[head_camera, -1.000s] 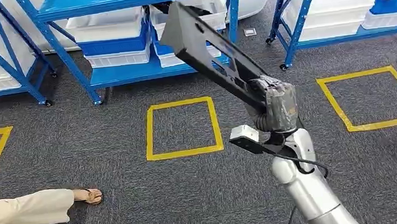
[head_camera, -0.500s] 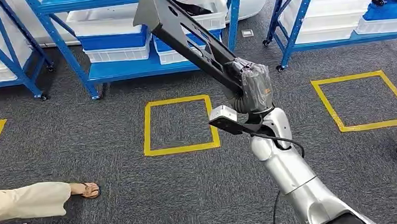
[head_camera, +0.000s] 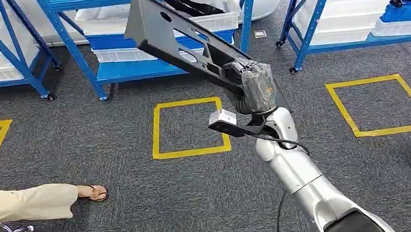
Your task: Take the parts from the cabinet and place them on the table.
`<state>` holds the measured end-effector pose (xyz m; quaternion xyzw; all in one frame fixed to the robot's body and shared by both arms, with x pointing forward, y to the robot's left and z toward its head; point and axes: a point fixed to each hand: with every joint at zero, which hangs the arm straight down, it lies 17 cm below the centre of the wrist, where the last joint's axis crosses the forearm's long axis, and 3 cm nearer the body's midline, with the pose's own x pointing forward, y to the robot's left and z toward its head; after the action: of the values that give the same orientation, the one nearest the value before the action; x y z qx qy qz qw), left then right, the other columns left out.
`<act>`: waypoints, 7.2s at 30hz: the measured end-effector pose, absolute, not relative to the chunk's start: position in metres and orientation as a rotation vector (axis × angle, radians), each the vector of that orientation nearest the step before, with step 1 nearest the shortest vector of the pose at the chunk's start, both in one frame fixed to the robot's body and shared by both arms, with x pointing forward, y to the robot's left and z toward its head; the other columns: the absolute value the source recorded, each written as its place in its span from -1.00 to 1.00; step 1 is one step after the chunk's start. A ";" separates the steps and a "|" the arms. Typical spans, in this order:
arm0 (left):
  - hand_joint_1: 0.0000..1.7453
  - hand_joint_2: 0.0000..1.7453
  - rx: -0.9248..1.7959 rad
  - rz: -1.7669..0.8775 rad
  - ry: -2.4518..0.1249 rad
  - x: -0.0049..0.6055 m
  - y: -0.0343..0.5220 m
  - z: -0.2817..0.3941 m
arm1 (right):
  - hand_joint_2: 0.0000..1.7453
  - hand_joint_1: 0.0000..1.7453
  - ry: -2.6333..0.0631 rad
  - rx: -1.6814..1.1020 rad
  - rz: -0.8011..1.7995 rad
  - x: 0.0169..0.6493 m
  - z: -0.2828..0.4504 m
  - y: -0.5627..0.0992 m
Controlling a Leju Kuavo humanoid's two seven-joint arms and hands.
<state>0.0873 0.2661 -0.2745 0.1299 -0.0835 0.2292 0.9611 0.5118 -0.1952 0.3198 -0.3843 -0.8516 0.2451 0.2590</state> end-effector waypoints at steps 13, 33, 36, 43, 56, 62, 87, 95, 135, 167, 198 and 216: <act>-1.00 1.00 0.264 0.455 -0.167 0.086 0.267 -0.275 | 1.00 1.00 -2.304 -1.041 0.651 0.512 0.317 -0.191; -1.00 1.00 0.261 0.441 -0.168 0.084 0.268 -0.275 | 1.00 1.00 -2.276 -1.064 0.664 0.506 0.307 -0.194; -1.00 1.00 0.261 0.440 -0.167 0.083 0.267 -0.275 | 1.00 1.00 -2.261 -1.058 0.671 0.504 0.299 -0.194; -1.00 1.00 0.262 0.434 -0.162 0.085 0.268 -0.275 | 1.00 1.00 -2.270 -1.076 0.665 0.502 0.307 -0.193; -1.00 1.00 0.261 0.435 -0.153 0.084 0.264 -0.275 | 1.00 1.00 -2.264 -1.080 0.677 0.499 0.306 -0.190; -1.00 1.00 0.266 0.433 -0.149 0.080 0.267 -0.276 | 1.00 1.00 -2.278 -1.077 0.662 0.496 0.313 -0.187; -1.00 1.00 0.259 0.419 -0.165 0.084 0.266 -0.275 | 1.00 1.00 -2.252 -1.100 0.664 0.487 0.303 -0.196; -1.00 1.00 0.261 0.418 -0.164 0.083 0.268 -0.276 | 1.00 1.00 -2.269 -1.105 0.655 0.485 0.310 -0.194; -1.00 1.00 0.247 0.430 -0.278 0.117 0.282 -0.270 | 1.00 1.00 -2.667 -1.326 0.738 0.458 0.555 -0.021; -1.00 1.00 0.262 0.571 -0.240 0.105 0.289 -0.272 | 1.00 1.00 -2.718 -1.016 0.773 0.429 0.516 0.049; -1.00 1.00 0.237 0.543 -0.243 0.107 0.278 -0.272 | 1.00 1.00 -2.630 -1.044 0.845 0.451 0.498 0.044; -1.00 1.00 0.249 0.532 -0.210 0.097 0.281 -0.274 | 1.00 1.00 -2.589 -1.050 0.860 0.464 0.487 0.038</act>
<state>0.0970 0.2809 -0.2740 0.1224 -0.1035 0.2618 0.9517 0.4636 0.0384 0.4870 -0.3571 -0.8804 0.2925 0.1091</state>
